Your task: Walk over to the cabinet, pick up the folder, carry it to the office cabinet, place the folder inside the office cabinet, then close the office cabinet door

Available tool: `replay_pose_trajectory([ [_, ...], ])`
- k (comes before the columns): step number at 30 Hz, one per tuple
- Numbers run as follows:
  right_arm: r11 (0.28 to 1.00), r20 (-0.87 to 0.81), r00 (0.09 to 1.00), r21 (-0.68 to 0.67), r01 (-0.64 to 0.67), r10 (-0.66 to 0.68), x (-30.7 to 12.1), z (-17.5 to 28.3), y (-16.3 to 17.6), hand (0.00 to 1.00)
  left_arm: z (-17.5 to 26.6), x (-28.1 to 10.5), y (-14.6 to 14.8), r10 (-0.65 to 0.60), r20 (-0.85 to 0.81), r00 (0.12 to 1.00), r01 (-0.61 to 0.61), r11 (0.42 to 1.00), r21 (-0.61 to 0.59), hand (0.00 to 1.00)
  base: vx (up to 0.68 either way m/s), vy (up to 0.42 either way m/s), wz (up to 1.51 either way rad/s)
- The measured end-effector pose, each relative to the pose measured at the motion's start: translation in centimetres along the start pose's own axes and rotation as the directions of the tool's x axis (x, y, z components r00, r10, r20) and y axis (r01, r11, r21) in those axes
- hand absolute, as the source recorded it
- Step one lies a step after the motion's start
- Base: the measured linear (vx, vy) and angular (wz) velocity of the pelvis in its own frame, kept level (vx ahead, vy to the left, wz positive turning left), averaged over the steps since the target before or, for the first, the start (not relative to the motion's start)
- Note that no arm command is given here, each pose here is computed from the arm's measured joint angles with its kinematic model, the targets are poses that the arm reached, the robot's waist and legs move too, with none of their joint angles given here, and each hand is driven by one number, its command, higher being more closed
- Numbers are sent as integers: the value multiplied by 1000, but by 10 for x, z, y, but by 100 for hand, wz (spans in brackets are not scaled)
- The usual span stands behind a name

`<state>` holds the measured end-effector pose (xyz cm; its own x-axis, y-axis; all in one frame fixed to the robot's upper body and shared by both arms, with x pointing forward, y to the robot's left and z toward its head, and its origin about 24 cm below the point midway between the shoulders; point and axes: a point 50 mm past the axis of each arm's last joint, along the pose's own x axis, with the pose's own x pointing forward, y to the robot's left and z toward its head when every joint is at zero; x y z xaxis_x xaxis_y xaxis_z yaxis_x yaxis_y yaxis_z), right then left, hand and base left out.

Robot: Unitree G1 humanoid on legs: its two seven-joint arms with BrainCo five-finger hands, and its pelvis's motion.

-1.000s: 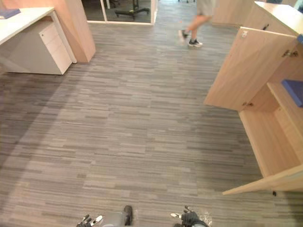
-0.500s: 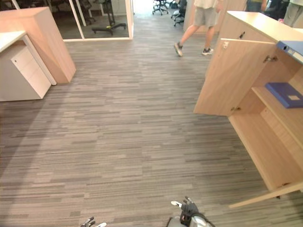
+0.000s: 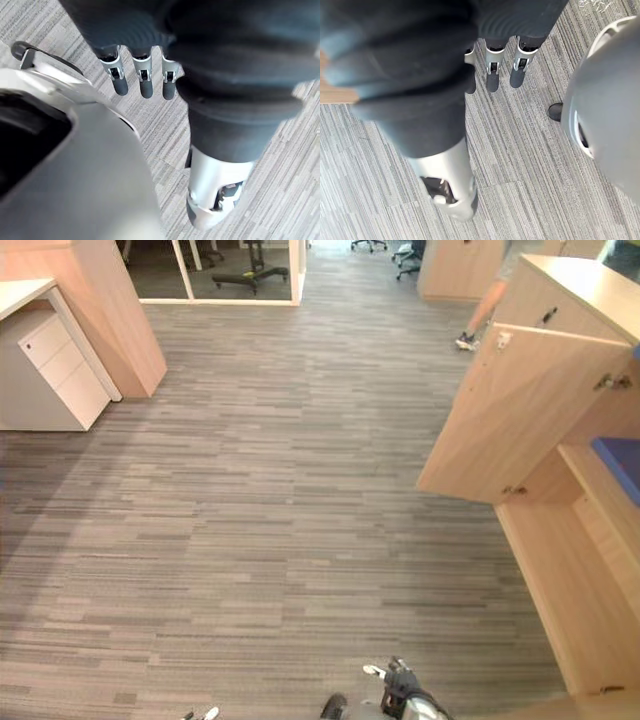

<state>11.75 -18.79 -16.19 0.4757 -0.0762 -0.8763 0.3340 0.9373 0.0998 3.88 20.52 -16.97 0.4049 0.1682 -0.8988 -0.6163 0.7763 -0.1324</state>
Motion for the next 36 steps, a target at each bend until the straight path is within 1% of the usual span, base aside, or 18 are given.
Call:
replay_pose_trajectory([
  [4,1000,-23,1000,-13,-6,5,0,-4,3,0,0,0,-4,13,30,999,-10,995,-97,0,278,124,-104],
  [8,1000,-42,999,-8,2,-3,0,-8,2,0,3,0,-3,25,50,998,-18,992,-126,0,180,264,-126],
  [11,1000,-48,999,-15,5,-6,-2,-14,1,0,3,-1,-1,47,65,997,-35,985,-171,0,344,421,-86],
  [12,999,-52,999,-33,-6,4,-3,-17,4,0,3,-2,4,64,66,996,-51,983,-177,0,337,314,-44],
  [13,999,-58,998,-26,-37,35,-3,-20,17,0,9,-1,7,79,87,993,-63,982,-181,0,426,370,-51],
  [14,998,-61,996,-10,-63,62,-2,-22,29,0,13,-1,9,83,103,991,-64,981,-182,0,454,412,-46],
  [17,996,-69,994,14,-90,90,-3,-27,40,0,11,-2,10,87,98,991,-68,981,-181,0,310,316,-62],
  [20,996,-63,996,69,-63,67,-3,-27,34,0,5,-3,12,100,77,992,-84,979,-184,0,218,228,-77],
  [22,993,-54,998,117,-23,30,-3,-25,22,0,0,-3,9,100,63,993,-86,977,-197,0,121,204,-83],
  [26,988,-6,1000,152,9,-8,-4,-18,8,0,0,-3,7,90,61,994,-79,984,-162,0,67,158,-30],
  [32,988,17,1000,153,3,-6,-2,-9,10,0,-2,-5,10,96,59,994,-86,983,-159,0,83,-21,-37],
  [34,986,32,999,168,-1,-4,0,-2,12,0,3,-2,3,75,70,995,-64,987,-148,0,116,-217,-33],
  [36,988,28,1000,154,-8,3,0,-3,14,0,10,1,-3,56,86,995,-44,990,-136,0,153,-232,-30],
])
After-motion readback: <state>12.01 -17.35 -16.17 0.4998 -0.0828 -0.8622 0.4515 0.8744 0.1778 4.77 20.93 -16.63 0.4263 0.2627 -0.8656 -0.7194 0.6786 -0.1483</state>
